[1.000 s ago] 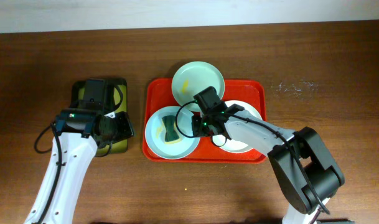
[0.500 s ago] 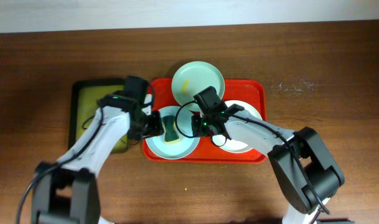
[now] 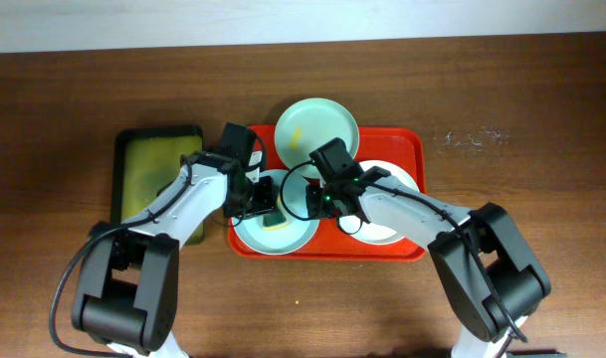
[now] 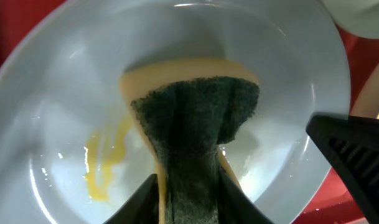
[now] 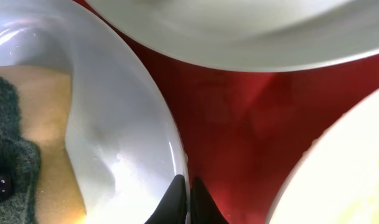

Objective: Clean dirty plates on tray and stack at the side
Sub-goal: 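Scrub the light blue plate with the sponge in the left gripper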

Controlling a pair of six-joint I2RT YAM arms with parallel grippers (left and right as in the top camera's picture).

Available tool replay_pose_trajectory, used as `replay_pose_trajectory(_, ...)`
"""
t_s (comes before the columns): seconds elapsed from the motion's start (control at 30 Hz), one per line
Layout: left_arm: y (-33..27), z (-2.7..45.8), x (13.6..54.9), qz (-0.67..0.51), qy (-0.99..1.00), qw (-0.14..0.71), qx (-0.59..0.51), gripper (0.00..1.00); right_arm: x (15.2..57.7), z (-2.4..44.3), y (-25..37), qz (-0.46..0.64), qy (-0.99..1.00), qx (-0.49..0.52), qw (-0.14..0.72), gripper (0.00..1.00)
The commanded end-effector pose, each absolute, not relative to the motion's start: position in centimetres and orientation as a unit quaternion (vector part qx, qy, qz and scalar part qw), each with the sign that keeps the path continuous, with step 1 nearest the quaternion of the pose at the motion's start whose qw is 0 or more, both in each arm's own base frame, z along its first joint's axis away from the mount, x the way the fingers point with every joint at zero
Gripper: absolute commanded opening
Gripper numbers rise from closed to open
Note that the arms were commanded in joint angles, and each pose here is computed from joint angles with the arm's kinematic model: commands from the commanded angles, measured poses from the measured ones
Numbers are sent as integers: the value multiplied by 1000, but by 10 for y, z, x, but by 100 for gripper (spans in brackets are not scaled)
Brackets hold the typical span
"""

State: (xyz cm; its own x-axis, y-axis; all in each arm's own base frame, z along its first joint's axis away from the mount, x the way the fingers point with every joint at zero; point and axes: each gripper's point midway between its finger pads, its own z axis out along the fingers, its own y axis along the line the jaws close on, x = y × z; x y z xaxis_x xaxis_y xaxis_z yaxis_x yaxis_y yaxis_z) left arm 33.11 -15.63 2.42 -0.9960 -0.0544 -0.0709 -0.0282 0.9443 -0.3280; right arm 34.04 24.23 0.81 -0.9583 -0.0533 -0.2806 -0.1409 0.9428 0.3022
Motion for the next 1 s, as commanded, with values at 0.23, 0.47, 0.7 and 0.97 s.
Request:
replay_pose_trajectory(0.23, -119, 24, 338, -53, 997, 49, -28, 0, 338, 1, 242, 158, 977, -56, 129, 4)
replay_pose_trajectory(0.47, -153, 34, 330, -153, 988, 19, -21, 47, 338, 1, 242, 158, 977, -56, 129, 4)
replay_pose_trajectory(0.7, -152, 33, 331, -147, 989, 23, -20, 39, 338, 1, 243, 158, 977, -56, 129, 4)
replay_pose_trajectory(0.97, -127, 19, 335, -62, 997, 42, -22, 30, 338, 1, 243, 158, 977, -56, 129, 4)
